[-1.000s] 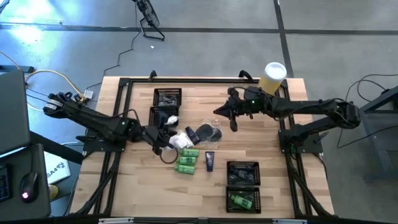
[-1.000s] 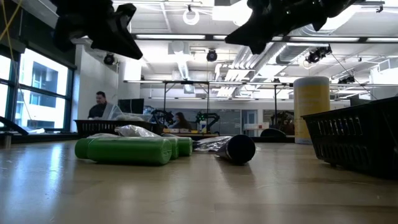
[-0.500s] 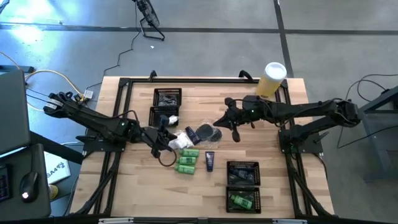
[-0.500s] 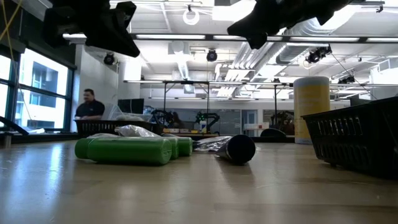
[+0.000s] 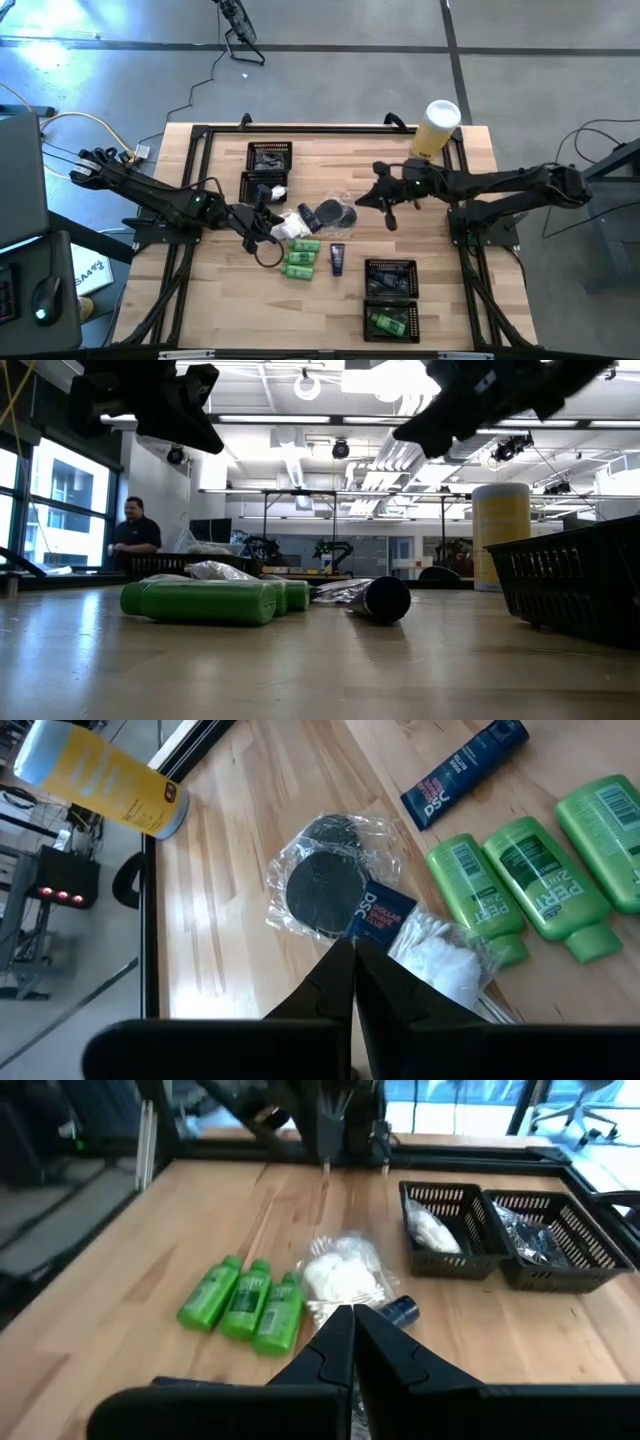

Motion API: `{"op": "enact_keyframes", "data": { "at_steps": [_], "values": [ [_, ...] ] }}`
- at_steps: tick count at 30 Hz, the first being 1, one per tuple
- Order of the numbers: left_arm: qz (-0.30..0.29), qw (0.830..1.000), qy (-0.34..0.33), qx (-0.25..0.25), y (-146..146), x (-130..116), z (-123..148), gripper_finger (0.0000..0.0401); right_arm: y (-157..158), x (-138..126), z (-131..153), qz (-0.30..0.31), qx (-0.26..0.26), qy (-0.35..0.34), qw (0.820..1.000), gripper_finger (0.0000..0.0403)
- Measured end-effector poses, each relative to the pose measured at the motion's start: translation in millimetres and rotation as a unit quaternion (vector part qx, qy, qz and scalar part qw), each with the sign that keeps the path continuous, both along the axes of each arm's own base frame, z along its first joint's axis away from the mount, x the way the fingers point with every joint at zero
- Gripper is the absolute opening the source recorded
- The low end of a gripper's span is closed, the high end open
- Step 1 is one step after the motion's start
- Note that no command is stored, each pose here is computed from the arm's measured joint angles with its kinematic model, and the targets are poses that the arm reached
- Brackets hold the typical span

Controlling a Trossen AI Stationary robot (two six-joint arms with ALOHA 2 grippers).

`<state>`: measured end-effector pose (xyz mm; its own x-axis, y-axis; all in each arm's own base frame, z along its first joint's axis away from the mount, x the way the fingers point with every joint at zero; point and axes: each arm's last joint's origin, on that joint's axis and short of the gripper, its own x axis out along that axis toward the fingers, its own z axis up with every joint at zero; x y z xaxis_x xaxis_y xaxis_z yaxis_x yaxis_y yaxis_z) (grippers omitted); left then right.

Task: Pick & Place Travel size toiletries
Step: Put the white cotton pack into the middle top black basket

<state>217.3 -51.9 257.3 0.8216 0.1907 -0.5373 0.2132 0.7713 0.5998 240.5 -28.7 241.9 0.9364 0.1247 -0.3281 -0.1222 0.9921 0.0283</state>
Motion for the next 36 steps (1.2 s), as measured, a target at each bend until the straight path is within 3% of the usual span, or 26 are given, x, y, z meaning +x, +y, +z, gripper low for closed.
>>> {"op": "enact_keyframes", "data": {
  "at_steps": [5,9,13,23,30,36],
  "values": [
    [-0.006,1.000,0.003,0.009,0,0,0,0.0008,2,-23,-21,-0.035,0.016,-0.055,0.998,0.0002],
    [-0.004,1.000,-0.017,0.002,-1,2,3,0.0008,4,-41,-19,-0.037,0.008,-0.095,0.995,0.0002],
    [0.008,0.999,-0.024,0.023,-2,10,-1,0.0008,5,-54,-10,-0.050,-0.013,-0.133,0.990,0.0002],
    [0.005,0.995,0.051,0.090,-24,23,-34,0.0008,6,-71,9,-0.069,-0.048,-0.191,0.978,0.0002],
    [0.006,0.996,0.075,0.046,-28,18,-39,0.0008,6,-71,8,-0.082,-0.050,-0.186,0.978,0.0002],
    [-0.001,0.995,0.091,0.044,-27,19,-43,0.0009,4,-71,7,-0.111,-0.053,-0.179,0.976,0.0002]
  ]
}}
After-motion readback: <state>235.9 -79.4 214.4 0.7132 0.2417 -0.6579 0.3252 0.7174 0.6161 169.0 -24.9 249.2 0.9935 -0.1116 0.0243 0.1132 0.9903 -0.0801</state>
